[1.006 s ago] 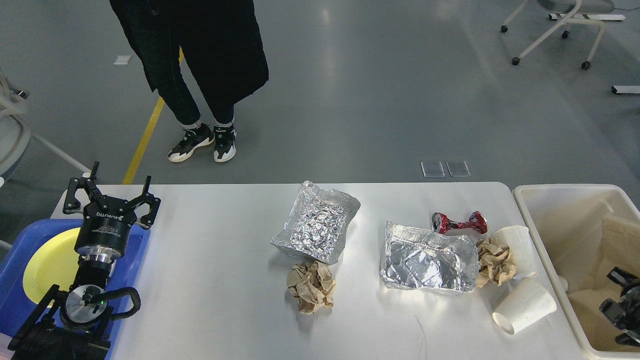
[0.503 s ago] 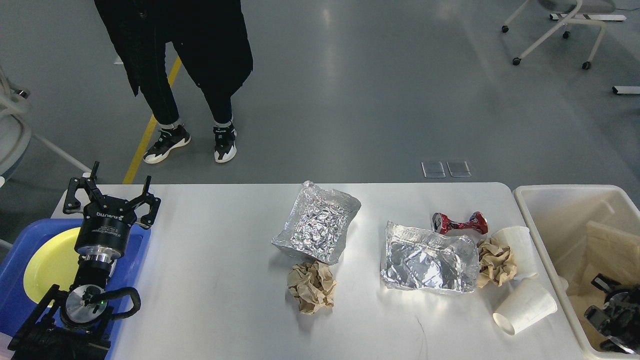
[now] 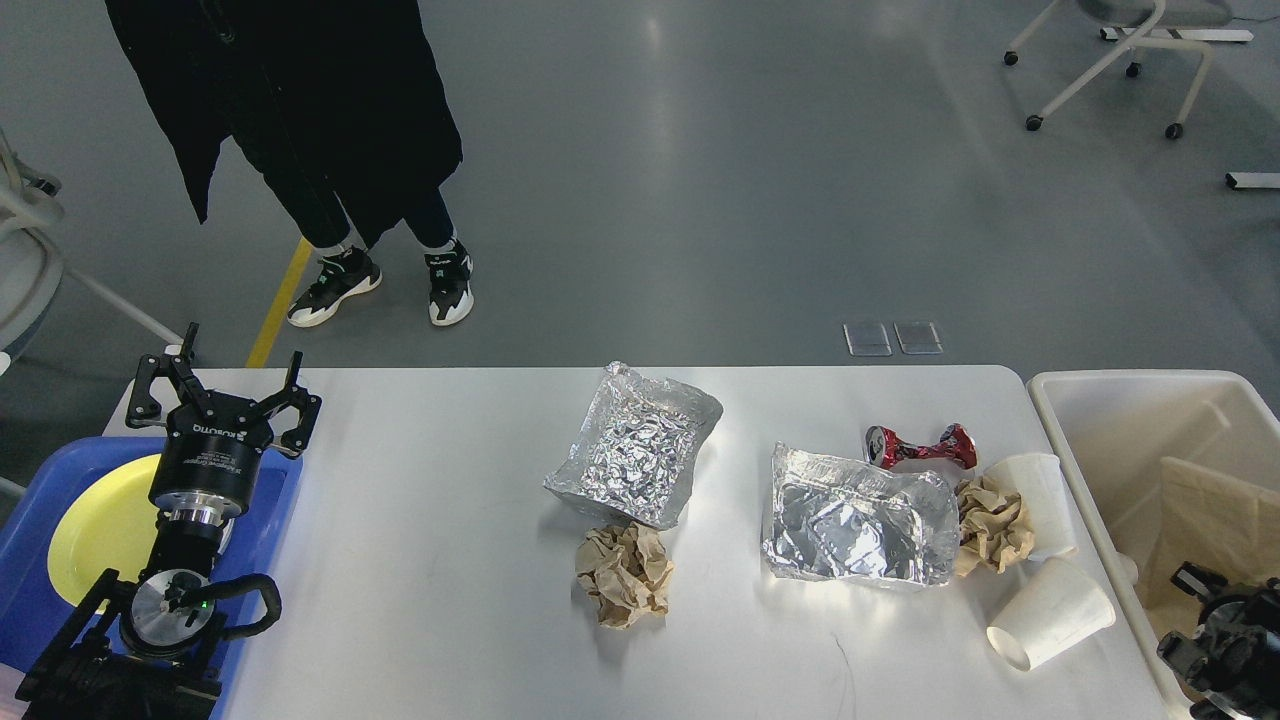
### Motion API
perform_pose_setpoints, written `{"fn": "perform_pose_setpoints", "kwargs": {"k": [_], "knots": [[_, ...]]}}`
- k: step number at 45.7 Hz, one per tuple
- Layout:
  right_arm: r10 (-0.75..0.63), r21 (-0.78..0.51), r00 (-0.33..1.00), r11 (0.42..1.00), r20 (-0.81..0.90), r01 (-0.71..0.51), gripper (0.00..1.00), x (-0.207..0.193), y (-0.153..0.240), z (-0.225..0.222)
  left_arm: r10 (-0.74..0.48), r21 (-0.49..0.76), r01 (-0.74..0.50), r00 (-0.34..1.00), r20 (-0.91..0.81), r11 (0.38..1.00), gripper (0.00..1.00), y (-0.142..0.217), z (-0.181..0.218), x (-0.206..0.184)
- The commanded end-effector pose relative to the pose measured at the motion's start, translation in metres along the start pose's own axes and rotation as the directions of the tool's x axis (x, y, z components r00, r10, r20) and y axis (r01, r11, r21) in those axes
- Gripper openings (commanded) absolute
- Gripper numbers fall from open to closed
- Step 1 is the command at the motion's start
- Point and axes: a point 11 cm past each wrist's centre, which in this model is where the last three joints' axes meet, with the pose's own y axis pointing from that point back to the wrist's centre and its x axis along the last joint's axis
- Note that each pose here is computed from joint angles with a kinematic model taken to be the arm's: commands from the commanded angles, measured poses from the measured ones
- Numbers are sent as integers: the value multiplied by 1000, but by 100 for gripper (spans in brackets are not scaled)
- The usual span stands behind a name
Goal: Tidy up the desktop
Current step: 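Open the right gripper inside the bin to release the bag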
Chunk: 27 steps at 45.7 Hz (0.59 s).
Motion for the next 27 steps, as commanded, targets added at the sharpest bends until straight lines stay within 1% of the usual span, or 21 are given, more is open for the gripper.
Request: {"fn": "perform_pose_setpoints", "kwargs": {"k": [1,12,18,23,27], "knots": [[-6,1,1000,1000,5,6,100,-3,1,-1,0,0,0,1000,0,1000,96,0,0,0],[-22,5,1000,1000,-13,22,100,-3,1,-1,0,0,0,1000,0,1000,96,0,0,0],[7,20,999,1000,-34,-6,100,20,-1,-7,0,0,0,1000,0,1000,96,0,0,0],[-9,35,998,999,-65,12,100,30,0,-10,0,0,0,1000,0,1000,96,0,0,0],[-3,53,997,999,-83,8,100,52,1,-13,0,0,0,1000,0,1000,96,0,0,0]]}}
